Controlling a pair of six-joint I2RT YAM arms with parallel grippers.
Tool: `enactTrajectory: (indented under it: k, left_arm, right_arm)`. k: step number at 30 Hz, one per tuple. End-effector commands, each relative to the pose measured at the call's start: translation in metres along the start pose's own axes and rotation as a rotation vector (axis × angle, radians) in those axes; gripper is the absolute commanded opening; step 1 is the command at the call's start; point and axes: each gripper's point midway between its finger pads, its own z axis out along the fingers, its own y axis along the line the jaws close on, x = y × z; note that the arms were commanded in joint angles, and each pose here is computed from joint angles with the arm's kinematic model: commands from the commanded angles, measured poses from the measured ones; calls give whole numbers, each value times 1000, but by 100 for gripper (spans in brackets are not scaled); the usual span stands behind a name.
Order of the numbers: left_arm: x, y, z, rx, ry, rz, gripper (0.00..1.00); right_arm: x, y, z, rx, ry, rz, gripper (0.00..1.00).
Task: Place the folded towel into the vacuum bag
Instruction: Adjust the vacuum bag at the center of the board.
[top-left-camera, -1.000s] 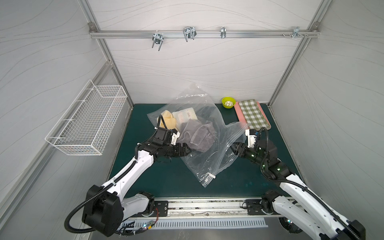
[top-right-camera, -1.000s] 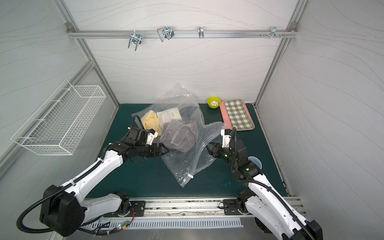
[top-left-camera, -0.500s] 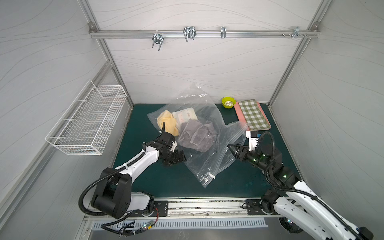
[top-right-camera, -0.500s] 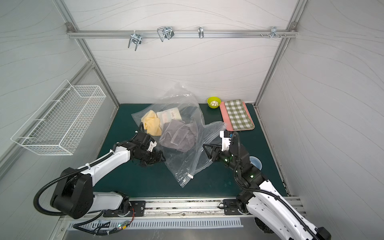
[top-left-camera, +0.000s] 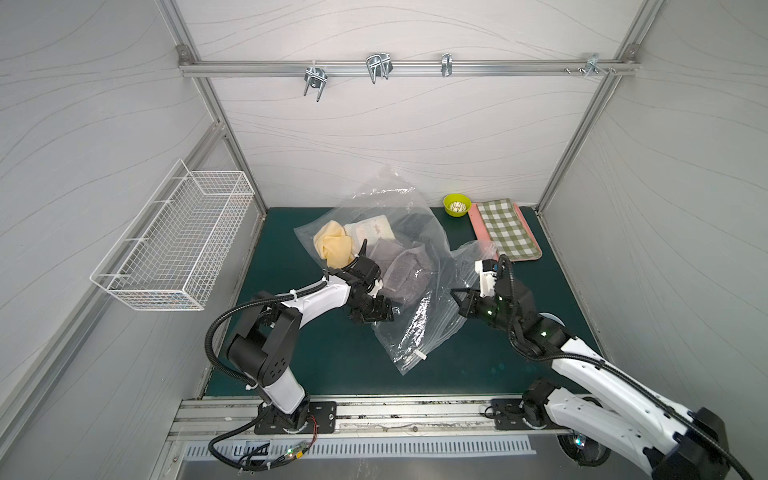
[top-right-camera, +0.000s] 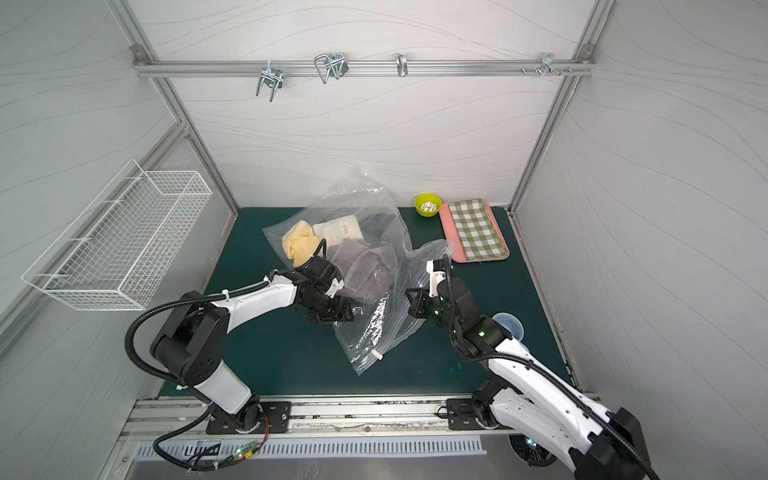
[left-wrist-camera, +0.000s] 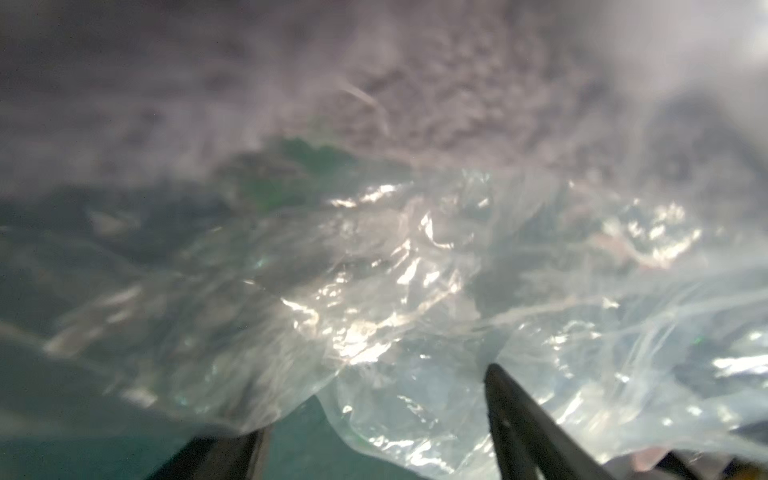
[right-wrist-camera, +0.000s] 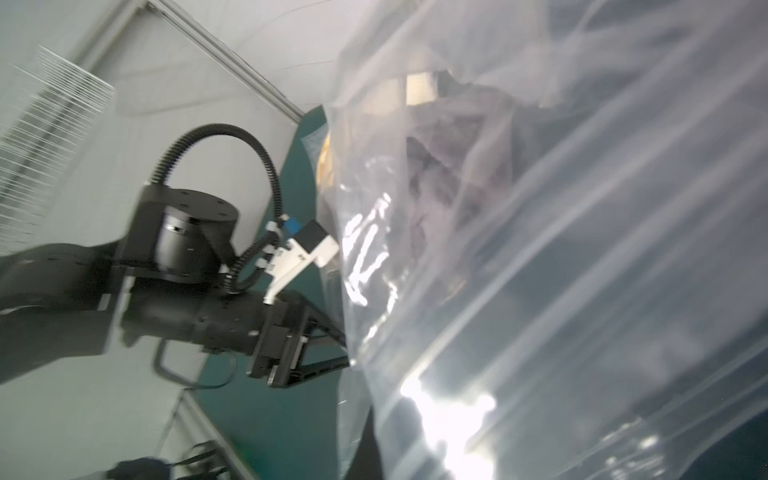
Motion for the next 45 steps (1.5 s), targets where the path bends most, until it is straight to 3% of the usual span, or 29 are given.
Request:
enactTrajectory:
  k: [1, 4, 6, 11, 17, 22, 23, 26, 27, 30, 35, 40, 45]
  left_arm:
    - [-34, -13, 0, 21, -85, 25, 41]
    - [-51, -6, 5, -41, -103, 31, 12]
    - [-62, 2, 7, -101, -118, 28, 0]
    - [-92, 28, 8, -218, -152, -38, 0]
    - [-139, 75, 10, -266, -214, -217, 0]
    - [-153, 54, -14, -190, -248, -190, 0]
    - [-147, 45, -21, -164, -257, -173, 1]
    - [-113, 20, -37, -68, -224, -146, 40]
    - [-99, 16, -43, -47, -207, -142, 49]
    - [-52, 14, -53, -12, -143, -136, 59]
    - [19, 20, -43, 32, 1, -137, 64]
    - [43, 22, -29, 39, 95, -113, 75]
    - [38, 9, -10, 136, 146, -103, 85]
  right_arm:
    - [-16, -36, 10, 117, -50, 113, 0]
    - [-7, -80, 22, 203, -21, 224, 0]
    - [-1, -104, 29, 241, 0, 284, 0]
    - [11, -124, 46, 252, 73, 327, 0]
    - [23, -105, 81, 97, 211, 316, 0]
    - [20, -101, 95, 81, 239, 311, 0]
    - [19, -100, 95, 81, 235, 310, 0]
    - [20, -93, 93, 67, 228, 311, 0]
    - [21, -89, 92, 58, 226, 305, 0]
    - [23, -80, 94, 40, 221, 274, 0]
    - [21, -71, 98, 21, 214, 278, 0]
    - [14, -61, 100, -26, 204, 288, 0]
    - [5, -49, 101, -67, 199, 285, 0]
